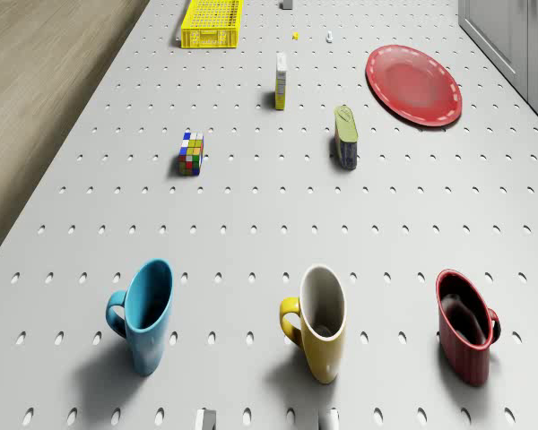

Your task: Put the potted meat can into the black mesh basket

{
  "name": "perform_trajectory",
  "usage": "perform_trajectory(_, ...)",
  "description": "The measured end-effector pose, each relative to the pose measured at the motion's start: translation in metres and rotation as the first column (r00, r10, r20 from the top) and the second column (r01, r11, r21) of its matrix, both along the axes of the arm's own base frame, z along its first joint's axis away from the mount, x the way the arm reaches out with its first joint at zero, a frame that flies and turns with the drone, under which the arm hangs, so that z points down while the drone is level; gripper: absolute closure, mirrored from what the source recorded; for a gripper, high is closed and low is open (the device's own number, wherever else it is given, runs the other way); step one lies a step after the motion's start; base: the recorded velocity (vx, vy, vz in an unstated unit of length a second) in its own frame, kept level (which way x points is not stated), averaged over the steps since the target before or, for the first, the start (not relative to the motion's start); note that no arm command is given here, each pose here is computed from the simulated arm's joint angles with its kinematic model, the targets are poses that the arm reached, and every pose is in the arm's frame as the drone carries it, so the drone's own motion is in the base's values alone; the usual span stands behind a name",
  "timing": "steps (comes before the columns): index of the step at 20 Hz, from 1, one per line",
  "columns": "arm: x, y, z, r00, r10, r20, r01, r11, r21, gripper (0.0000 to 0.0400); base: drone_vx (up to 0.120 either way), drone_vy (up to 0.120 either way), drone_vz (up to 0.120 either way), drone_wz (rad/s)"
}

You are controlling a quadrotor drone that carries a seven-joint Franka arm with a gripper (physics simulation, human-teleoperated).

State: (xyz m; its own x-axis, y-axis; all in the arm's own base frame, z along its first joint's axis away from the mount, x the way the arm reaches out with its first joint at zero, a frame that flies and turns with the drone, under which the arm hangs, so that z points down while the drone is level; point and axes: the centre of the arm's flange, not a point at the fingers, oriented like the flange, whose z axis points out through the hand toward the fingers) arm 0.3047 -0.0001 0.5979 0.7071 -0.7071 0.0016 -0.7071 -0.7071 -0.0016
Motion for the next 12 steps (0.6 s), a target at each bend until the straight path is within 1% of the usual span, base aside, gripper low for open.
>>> perform_trajectory(1, -0.0015, 0.000, 0.008, 1.000, 0.000, 0.0008, 0.000, 1.000, 0.000, 0.0000, 0.120, -0.120, 0.000, 0.000)
perform_trajectory(2, -0.0026, 0.000, 0.015, 1.000, 0.000, 0.0016, 0.000, 1.000, 0.000, 0.0000, 0.120, -0.120, 0.000, 0.000)
perform_trajectory(4, -0.0036, 0.000, 0.030, 1.000, 0.000, 0.0032, 0.000, 1.000, 0.000, 0.0000, 0.120, -0.120, 0.000, 0.000)
perform_trajectory(6, -0.0036, 0.000, 0.043, 1.000, 0.000, 0.0047, 0.000, 1.000, 0.000, 0.0000, 0.120, -0.120, 0.000, 0.000)
perform_trajectory(12, -0.0015, 0.000, 0.075, 1.000, 0.000, 0.0094, 0.000, 1.000, 0.000, 0.0000, 0.120, -0.120, 0.000, 0.000)
